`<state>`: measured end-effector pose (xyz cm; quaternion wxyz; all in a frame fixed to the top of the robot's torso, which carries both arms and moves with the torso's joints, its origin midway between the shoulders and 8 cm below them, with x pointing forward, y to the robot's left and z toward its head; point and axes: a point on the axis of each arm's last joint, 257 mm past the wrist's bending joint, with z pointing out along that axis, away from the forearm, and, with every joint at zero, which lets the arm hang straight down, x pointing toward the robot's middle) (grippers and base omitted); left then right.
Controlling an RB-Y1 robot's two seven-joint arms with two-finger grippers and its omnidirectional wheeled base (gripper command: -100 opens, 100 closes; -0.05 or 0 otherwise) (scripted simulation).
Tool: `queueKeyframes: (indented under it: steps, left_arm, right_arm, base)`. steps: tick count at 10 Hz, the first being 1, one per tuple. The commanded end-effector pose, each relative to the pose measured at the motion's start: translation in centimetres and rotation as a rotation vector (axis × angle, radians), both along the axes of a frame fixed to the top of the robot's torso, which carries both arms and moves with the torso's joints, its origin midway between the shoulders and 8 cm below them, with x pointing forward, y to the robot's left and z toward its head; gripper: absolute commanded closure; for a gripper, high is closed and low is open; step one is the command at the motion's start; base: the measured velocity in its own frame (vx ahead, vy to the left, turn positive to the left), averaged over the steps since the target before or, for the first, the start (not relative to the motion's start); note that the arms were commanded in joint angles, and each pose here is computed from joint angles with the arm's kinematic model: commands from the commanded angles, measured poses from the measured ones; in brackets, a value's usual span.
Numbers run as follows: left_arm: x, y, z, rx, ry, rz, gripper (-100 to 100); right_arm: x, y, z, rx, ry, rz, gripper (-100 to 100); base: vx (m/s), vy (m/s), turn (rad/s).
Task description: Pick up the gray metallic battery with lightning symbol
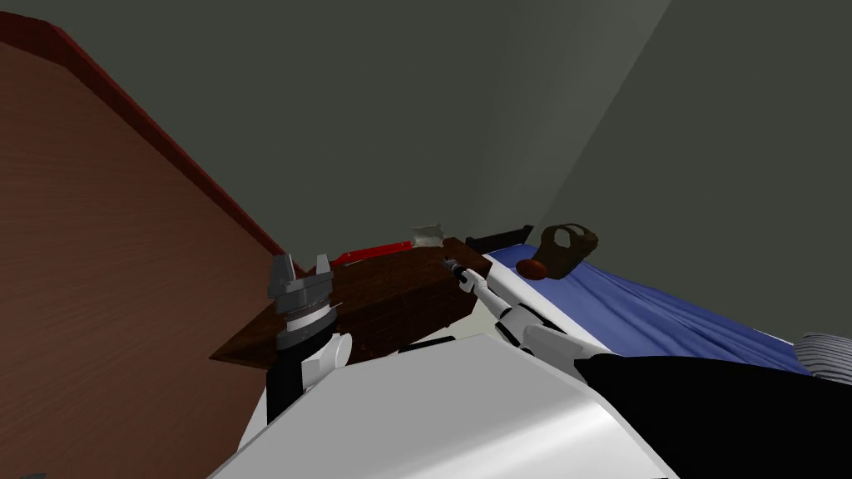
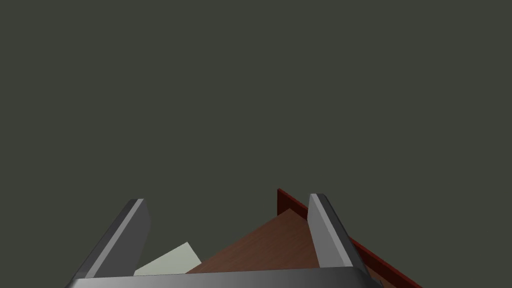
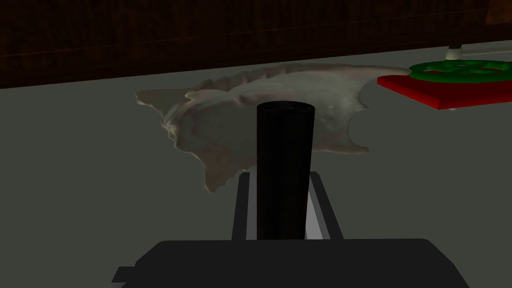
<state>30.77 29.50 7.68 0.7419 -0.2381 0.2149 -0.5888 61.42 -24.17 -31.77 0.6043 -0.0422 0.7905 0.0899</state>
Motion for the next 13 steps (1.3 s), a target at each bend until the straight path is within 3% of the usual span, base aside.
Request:
queueKeyframes:
  steps: [1, 3, 5, 6, 8, 9, 11, 12, 13]
  left_arm:
    - [0.0, 0.0, 0.0, 0.0, 0.0, 0.0, 0]
    - [0.0, 0.0, 0.0, 0.0, 0.0, 0.0, 0]
    - [0.0, 0.0, 0.0, 0.0, 0.0, 0.0, 0]
    - [0.0, 0.0, 0.0, 0.0, 0.0, 0.0, 0]
    - [0.0, 0.0, 0.0, 0.0, 0.0, 0.0, 0]
    - [0.0, 0.0, 0.0, 0.0, 0.0, 0.0, 0]
    - [0.0, 0.0, 0.0, 0.0, 0.0, 0.0, 0]
    - [0.0, 0.0, 0.0, 0.0, 0.0, 0.0, 0]
    - [0.0, 0.0, 0.0, 0.0, 0.0, 0.0, 0]
  right_arm:
    - [-0.8, -4.3, 0.1, -0.007, 0.001, -0.063, 100]
    - [-2.3, -5.1, -1.8, -0.01, 0.034, -0.075, 100]
    - [-1.6, -3.7, 0.4, 0.002, -0.01, -0.051, 100]
    - [-2.7, -8.0, 0.1, -0.011, 0.004, -0.115, 100]
    - [-3.5, -7.4, 0.5, -0.003, -0.01, -0.1, 100]
    - [-4.5, -11.4, 0.8, -0.023, -0.004, -0.157, 100]
    - [-5.6, -10.6, 0.9, -0.013, -0.011, -0.142, 100]
    - [-6.6, -14.2, 1.6, -0.034, -0.01, -0.191, 100]
    - [-7.5, -13.8, 1.4, -0.029, -0.008, -0.182, 100]
  base:
    - [-0.002, 0.026, 0.332]
    - [0.008, 0.013, 0.113]
    - [-0.002, 0.003, -0.035]
    - [-0.001, 0.026, 0.401]
    - [0.005, 0.011, 0.065]
    - [-0.002, 0.032, 0.347]
    - [0.004, 0.013, 0.066]
    - [0.006, 0.03, 0.307]
    - [0.011, 0.016, 0.201]
